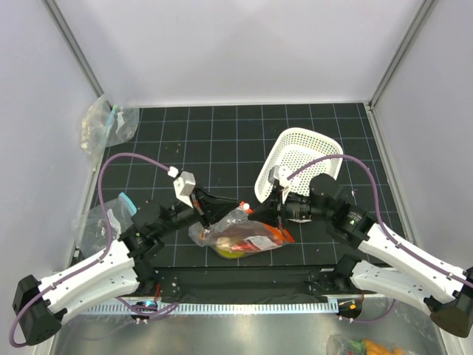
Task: Place the food in the zip-top bag and seal the zipper
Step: Adjust the zipper food storage bag at the center of the board, then zip the zipper food storage bag at the center of the board.
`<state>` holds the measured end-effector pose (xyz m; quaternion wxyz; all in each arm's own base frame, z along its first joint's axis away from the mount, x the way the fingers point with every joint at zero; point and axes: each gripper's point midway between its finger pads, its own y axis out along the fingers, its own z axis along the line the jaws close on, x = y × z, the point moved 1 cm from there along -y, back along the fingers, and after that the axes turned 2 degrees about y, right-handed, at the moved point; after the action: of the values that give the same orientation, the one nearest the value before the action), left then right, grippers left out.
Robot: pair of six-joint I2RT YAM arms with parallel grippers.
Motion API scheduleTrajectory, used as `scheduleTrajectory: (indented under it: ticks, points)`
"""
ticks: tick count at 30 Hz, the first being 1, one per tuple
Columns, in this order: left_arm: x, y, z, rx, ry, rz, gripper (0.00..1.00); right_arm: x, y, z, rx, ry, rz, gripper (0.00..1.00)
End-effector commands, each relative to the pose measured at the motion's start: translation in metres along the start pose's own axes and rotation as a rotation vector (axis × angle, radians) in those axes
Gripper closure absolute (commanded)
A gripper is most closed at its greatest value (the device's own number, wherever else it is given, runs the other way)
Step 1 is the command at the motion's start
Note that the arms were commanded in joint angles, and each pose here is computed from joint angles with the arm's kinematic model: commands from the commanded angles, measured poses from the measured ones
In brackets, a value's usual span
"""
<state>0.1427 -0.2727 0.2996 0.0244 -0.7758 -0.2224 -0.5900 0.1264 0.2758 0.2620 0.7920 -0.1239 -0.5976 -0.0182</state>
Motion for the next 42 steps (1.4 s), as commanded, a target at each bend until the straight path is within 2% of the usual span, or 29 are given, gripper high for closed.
scheduleTrajectory:
  ticks: [1, 3, 4, 6, 7, 13, 16, 19, 25, 26, 29, 30, 32, 33, 36, 42]
  points:
    - [0.011, 0.004, -0.003, -0.011, 0.006, -0.040, 0.89, 0.025, 0.003, 0.001, -0.005, -0.024, -0.067, 0.99]
    - [0.011, 0.004, -0.001, -0.004, 0.008, -0.040, 0.83, 0.023, 0.004, -0.002, -0.017, -0.017, -0.060, 0.99]
    - [0.011, 0.003, -0.002, -0.004, 0.011, -0.040, 0.72, 0.024, 0.004, -0.004, -0.033, -0.015, -0.063, 0.99]
    - [0.010, 0.003, -0.001, 0.001, 0.013, -0.040, 0.61, 0.025, 0.003, -0.006, -0.046, -0.019, -0.070, 0.99]
    - [0.011, 0.003, 0.000, 0.002, 0.016, -0.042, 0.51, 0.025, 0.002, -0.006, -0.053, -0.017, -0.075, 0.99]
    - [0.007, 0.006, -0.001, -0.004, 0.010, -0.019, 0.31, 0.034, -0.008, -0.009, -0.098, -0.046, -0.147, 0.99]
    - [0.004, 0.008, 0.001, -0.002, 0.004, 0.001, 0.29, 0.036, -0.013, -0.006, -0.094, -0.056, -0.173, 0.99]
    - [0.000, 0.012, 0.001, -0.004, -0.003, 0.022, 0.32, 0.037, -0.014, -0.004, -0.085, -0.060, -0.178, 0.99]
    - [-0.004, 0.016, -0.001, -0.025, -0.019, 0.048, 0.48, 0.035, -0.012, -0.002, -0.070, -0.055, -0.165, 0.99]
    - [-0.004, 0.017, -0.002, -0.032, -0.025, 0.051, 0.56, 0.034, -0.011, -0.003, -0.069, -0.053, -0.161, 0.99]
    - [-0.004, 0.017, -0.005, -0.048, -0.034, 0.052, 0.67, 0.033, -0.009, -0.002, -0.061, -0.052, -0.153, 0.99]
    - [-0.004, 0.017, -0.006, -0.054, -0.038, 0.048, 0.77, 0.032, -0.008, -0.003, -0.061, -0.048, -0.148, 0.96]
    - [-0.003, 0.017, -0.007, -0.059, -0.049, 0.041, 0.87, 0.033, -0.007, -0.006, -0.076, -0.041, -0.148, 0.82]
    - [-0.002, 0.017, -0.008, -0.062, -0.048, 0.035, 0.98, 0.033, -0.006, -0.007, -0.082, -0.037, -0.148, 0.62]
    - [-0.002, 0.016, -0.006, -0.048, -0.054, 0.032, 1.00, 0.032, -0.007, -0.006, -0.082, -0.030, -0.153, 0.48]
    - [-0.004, 0.017, -0.004, -0.040, -0.058, 0.038, 1.00, 0.040, -0.013, -0.006, -0.099, -0.040, -0.217, 0.38]
